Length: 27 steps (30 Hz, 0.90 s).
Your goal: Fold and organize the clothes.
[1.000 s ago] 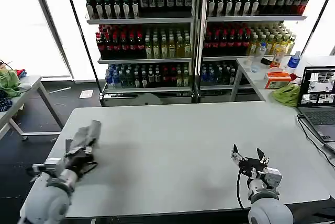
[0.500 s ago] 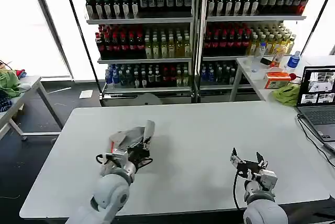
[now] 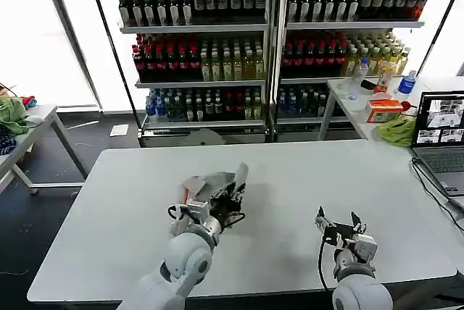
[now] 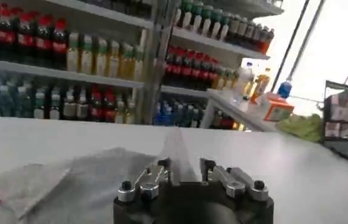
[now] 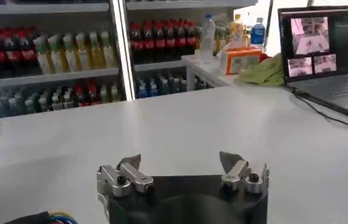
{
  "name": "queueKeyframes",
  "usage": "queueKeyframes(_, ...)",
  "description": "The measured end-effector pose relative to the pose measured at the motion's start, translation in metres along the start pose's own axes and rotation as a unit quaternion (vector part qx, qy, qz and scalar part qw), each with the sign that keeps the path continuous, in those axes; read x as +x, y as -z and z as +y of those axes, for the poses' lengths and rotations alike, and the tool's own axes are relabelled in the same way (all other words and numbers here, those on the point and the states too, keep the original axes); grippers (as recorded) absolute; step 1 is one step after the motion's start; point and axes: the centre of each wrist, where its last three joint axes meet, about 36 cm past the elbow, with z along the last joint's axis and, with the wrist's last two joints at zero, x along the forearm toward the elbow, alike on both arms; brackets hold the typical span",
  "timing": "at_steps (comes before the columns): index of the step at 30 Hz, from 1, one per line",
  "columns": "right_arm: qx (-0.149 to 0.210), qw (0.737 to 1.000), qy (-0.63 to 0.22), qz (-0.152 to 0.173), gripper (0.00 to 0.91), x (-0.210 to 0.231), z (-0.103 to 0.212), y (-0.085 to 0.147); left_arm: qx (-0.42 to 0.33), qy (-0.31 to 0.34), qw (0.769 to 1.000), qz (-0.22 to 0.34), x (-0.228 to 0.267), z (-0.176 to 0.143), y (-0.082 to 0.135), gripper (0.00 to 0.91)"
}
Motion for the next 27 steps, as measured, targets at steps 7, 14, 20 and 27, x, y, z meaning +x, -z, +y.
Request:
queueKeyframes(7,-0.015,1.000,0.014,0.009,0.907,-0.006,0.007,0.002,0.019,-0.006,1.000,-0.006,0.005,-0.007,0.004,0.907)
queueKeyframes(14,-0.063,0.996,0.056,0.036,0.907,-0.021,0.019,0.010,0.017,0.023,0.999,-0.021,0.011,0.011,0.018,0.907)
queueKeyframes(20,-0.101,0.988,0.098,0.065,0.907,-0.043,0.038,0.019,0.008,0.060,0.998,-0.023,0.022,0.039,0.026,0.907)
queueKeyframes(27,-0.121,0.978,0.149,0.086,0.907,-0.065,0.065,0.034,-0.001,0.101,0.995,-0.025,0.037,0.071,0.033,0.907)
